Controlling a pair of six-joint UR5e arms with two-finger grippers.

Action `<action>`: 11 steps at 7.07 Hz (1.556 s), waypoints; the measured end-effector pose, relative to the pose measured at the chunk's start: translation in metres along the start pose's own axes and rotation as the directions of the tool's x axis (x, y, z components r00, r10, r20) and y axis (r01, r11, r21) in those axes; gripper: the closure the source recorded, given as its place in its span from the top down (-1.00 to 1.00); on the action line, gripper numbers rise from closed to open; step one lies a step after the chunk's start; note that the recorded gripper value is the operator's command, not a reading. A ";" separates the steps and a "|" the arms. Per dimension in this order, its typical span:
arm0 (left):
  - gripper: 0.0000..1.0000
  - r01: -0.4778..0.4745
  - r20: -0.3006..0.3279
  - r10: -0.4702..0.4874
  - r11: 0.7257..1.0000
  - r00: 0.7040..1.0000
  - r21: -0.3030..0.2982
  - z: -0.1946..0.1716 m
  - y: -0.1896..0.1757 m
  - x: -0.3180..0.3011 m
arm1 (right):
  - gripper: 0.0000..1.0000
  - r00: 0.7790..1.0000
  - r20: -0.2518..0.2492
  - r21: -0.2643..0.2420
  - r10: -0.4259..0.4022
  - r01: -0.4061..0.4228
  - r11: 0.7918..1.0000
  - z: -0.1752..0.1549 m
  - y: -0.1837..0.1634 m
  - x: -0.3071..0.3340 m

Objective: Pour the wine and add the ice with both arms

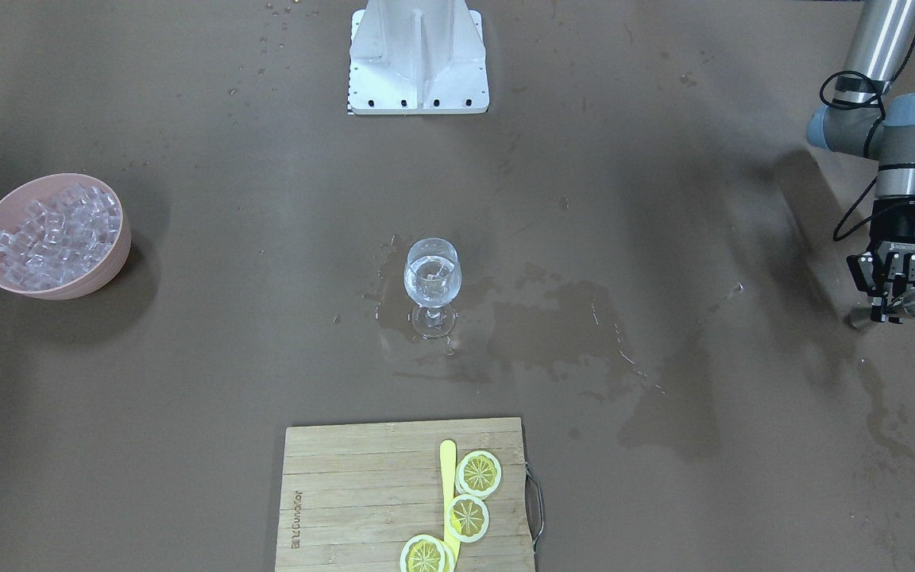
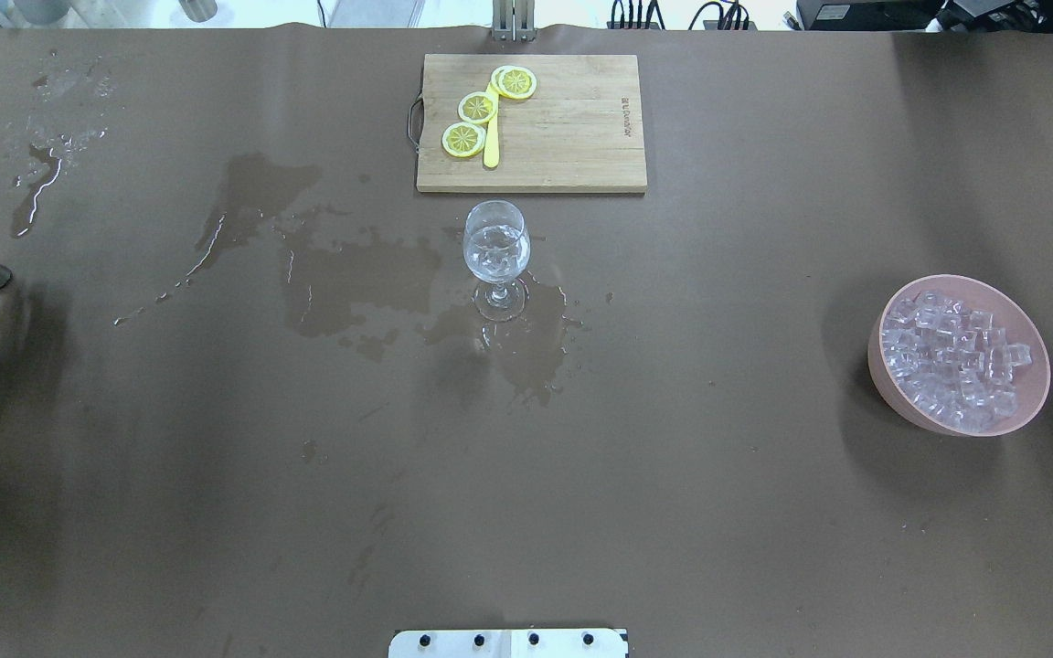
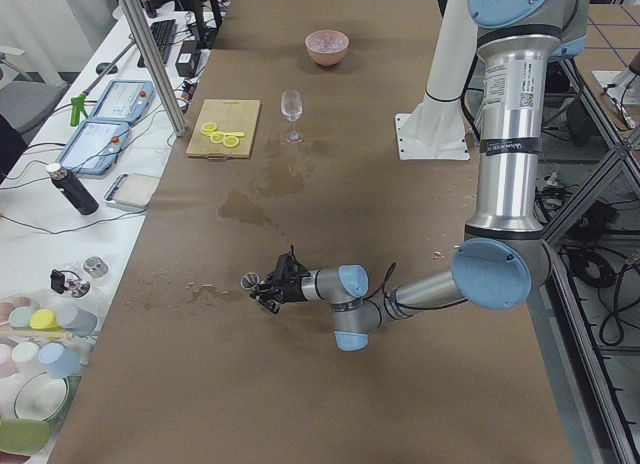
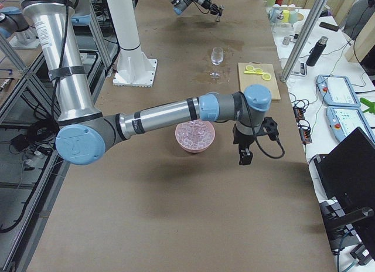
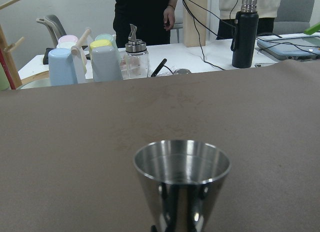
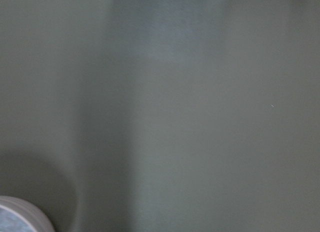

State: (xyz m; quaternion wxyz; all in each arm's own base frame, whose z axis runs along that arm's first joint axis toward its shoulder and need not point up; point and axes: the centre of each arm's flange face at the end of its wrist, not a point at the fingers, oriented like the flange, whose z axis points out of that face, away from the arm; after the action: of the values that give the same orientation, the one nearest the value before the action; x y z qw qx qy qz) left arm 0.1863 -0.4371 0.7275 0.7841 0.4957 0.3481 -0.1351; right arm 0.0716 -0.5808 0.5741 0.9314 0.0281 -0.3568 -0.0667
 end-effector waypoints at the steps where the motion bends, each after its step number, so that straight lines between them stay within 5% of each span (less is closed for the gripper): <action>1: 0.35 0.000 -0.001 0.000 1.000 1.000 0.001 0.000 0.000 0.000 | 1.00 0.999 0.008 -0.034 0.046 -0.046 0.998 0.015 0.015 0.049; 2: 0.53 0.000 -0.002 0.000 1.000 1.000 0.001 0.000 0.000 0.001 | 1.00 0.997 0.016 -0.056 0.079 -0.078 0.995 0.025 0.029 0.077; 3: 0.94 -0.001 -0.005 0.001 1.000 1.000 -0.001 -0.001 0.000 0.001 | 1.00 0.995 0.017 -0.063 0.097 -0.096 0.993 0.029 0.037 0.089; 6: 0.95 -0.015 -0.022 0.014 0.998 1.000 -0.055 -0.022 0.008 -0.011 | 1.00 0.993 0.018 -0.046 0.116 -0.115 0.992 0.018 0.034 0.094; 9: 0.95 -0.020 -0.078 0.005 0.983 0.997 -0.184 -0.090 0.017 -0.039 | 1.00 0.986 0.022 -0.031 0.163 -0.162 0.986 0.008 0.028 0.088; 11: 0.95 0.035 -0.083 -0.064 0.950 0.994 -0.311 -0.110 -0.020 -0.050 | 1.00 0.982 0.021 -0.029 0.187 -0.187 0.982 0.007 0.029 0.087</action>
State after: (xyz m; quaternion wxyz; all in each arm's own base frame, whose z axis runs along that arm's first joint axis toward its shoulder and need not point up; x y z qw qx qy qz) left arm 0.0937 -0.3572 0.7185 0.8314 0.3639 0.4130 -0.0754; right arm 0.1338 -0.5647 0.6394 0.9294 -0.0190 -0.3682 0.0159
